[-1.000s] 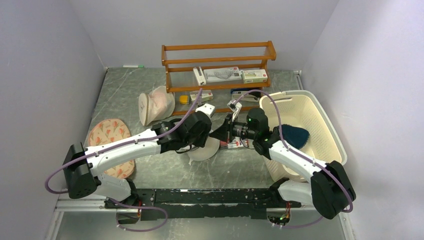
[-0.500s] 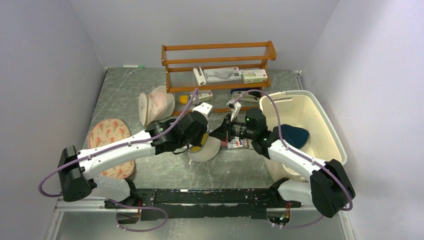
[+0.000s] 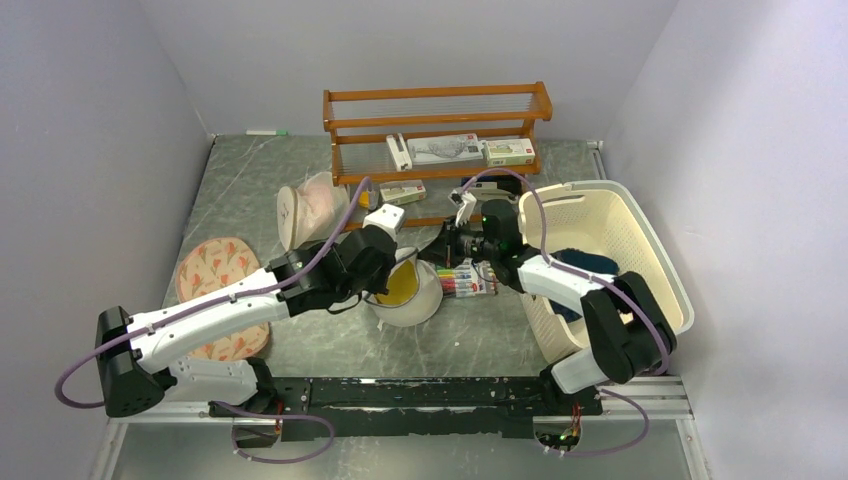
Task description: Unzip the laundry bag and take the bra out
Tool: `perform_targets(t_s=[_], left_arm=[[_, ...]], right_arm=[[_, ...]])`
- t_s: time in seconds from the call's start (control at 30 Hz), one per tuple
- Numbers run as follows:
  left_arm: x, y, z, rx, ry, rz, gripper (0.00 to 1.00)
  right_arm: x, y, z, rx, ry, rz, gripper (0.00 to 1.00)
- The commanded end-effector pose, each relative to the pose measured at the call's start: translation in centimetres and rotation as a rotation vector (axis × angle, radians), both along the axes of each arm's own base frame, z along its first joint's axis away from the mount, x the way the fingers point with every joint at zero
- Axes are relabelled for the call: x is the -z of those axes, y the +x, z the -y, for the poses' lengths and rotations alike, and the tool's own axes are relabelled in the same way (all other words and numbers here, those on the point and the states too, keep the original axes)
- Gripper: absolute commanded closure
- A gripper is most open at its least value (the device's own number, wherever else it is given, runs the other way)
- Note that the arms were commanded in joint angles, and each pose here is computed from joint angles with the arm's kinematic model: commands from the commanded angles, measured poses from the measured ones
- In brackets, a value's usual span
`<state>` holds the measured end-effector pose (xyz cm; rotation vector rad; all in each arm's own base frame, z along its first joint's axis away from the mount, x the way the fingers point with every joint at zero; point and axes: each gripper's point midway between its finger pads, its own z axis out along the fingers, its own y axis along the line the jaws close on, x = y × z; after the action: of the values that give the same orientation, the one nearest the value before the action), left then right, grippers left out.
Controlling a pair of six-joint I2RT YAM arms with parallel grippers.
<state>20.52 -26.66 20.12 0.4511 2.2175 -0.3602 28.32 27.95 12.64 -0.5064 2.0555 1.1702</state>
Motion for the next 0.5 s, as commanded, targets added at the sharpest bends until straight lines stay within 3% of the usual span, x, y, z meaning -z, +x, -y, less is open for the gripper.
perform_targets(t_s=[0.0, 0.17, 0.3, 0.47], left_arm=[[-0.2, -0.2, -1.5, -0.043, 0.005, 0.002, 0.93], [0.1, -0.1, -1.4, -0.047, 0.011, -0.003, 0.92], [-0.2, 0.1, -0.7, -0.036, -0.003, 0.0, 0.66], [-1.2, -0.1, 1.1, 0.024, -0.049, -0.007, 0.51]], right_arm=[[-0.6, 1.3, 0.4, 0.018, 0.008, 0.038, 1.0], [-1.8, -0.5, 0.5, -0.019, 0.054, 0.056, 1.0], [-3.4, -2.3, 0.5, -0.056, 0.086, 0.071, 1.0], [-5.0, -3.6, 0.7, -0.055, 0.106, 0.09, 1.0]])
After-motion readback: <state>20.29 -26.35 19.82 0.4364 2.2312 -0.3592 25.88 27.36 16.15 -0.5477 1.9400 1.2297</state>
